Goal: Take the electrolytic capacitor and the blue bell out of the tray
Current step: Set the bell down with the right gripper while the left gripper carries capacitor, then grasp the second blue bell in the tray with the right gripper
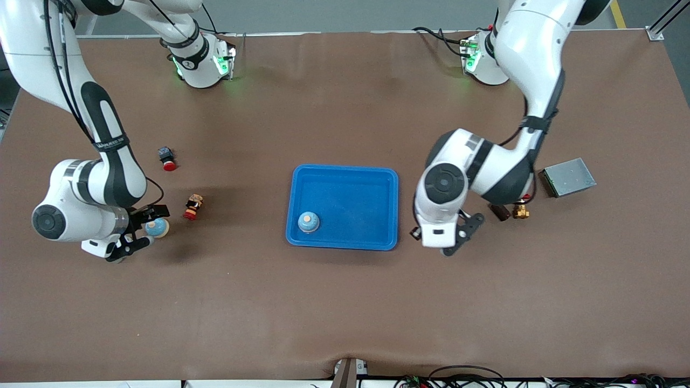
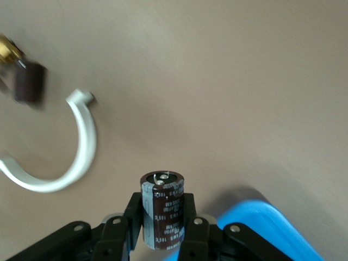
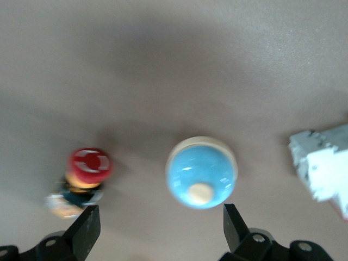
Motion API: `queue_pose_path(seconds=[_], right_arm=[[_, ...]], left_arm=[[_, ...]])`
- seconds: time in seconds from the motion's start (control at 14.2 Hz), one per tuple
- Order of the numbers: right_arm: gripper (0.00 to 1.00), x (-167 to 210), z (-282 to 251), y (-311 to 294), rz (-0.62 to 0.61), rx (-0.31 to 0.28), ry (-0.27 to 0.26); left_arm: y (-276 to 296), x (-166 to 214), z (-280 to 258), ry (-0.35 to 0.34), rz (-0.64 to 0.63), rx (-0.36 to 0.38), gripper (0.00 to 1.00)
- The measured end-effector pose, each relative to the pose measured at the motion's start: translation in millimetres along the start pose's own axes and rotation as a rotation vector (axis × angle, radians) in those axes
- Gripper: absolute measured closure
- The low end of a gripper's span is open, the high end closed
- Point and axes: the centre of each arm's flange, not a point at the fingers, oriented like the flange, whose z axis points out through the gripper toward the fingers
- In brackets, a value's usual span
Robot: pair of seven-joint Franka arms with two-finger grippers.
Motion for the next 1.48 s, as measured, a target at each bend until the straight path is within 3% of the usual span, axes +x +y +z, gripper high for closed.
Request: queue_pose_path(seconds=[0.28, 0.49, 0.7, 0.99, 1.2, 1.48], right_arm=[[0.00, 14.1, -40.1, -62.5, 0.203, 0.054, 0.032], [0.00, 31.9, -55.6, -145.5, 0.409, 0.037, 0.052], [0.00, 49.5, -77.2, -240.1, 0.528, 0.021, 0.112], [0.00, 61.4, -93.2, -327.1, 0.509, 0.025, 0.187], [0.00, 81.0, -65.7, -355.5, 0.467, 0.031, 0.236], [0.00, 102.5, -28.6, -366.7, 0.443, 0.026, 0.243]], left_arm=[[-42.8, 67.2, 22.1, -0.047, 0.041, 0.070, 0.67], [-91.4, 126.6, 54.3, -0.101, 0.061, 0.113, 0.67], [-137.9, 180.1, 76.3, -0.138, 0.114, 0.105, 0.67], [-174.6, 205.8, 114.5, -0.132, 0.157, 0.101, 0.67], [-206.8, 224.1, 144.3, -0.120, 0.179, 0.098, 0.67], [-244.2, 248.8, 169.0, -0.137, 0.232, 0.085, 0.67]])
